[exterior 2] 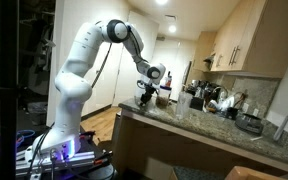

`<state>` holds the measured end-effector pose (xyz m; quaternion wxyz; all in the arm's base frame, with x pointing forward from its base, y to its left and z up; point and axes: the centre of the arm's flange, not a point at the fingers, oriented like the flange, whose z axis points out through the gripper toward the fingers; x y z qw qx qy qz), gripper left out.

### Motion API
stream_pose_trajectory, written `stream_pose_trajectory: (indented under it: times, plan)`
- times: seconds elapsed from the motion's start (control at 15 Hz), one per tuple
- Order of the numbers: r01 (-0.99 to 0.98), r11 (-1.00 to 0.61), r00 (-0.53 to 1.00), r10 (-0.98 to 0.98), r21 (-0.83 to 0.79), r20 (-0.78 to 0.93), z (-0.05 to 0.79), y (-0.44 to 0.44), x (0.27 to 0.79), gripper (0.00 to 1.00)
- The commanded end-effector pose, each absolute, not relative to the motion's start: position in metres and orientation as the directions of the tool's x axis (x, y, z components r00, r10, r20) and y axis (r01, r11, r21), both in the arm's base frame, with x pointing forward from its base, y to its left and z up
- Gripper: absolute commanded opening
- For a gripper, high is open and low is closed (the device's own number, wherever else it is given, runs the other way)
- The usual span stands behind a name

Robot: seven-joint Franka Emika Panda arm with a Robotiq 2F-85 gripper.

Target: Move the white object forward.

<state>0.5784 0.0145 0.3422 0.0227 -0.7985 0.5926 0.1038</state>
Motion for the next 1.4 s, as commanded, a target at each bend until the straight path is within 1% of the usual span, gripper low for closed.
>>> stream_pose_trajectory:
  times: [0.0,0.2,0.47,0.73,1.07,1.33]
  plan:
    - [-0.9,-0.423,0.392,-0.89,0.104,-0.233,0.317,0.022,0.576,0.2]
    - [-0.879,-0.46,0.431,-0.88,0.13,-0.197,0.31,0.03,0.589,0.2]
    - [-0.847,-0.504,0.483,-0.862,0.167,-0.153,0.312,0.03,0.593,0.2]
    - [-0.821,-0.535,0.506,-0.844,0.199,-0.178,0.311,0.034,0.594,0.2]
    - [-0.769,-0.614,0.574,-0.785,0.178,-0.232,0.309,0.034,0.599,0.2]
    - [-0.747,-0.649,0.615,-0.756,0.142,-0.225,0.308,0.033,0.602,0.2]
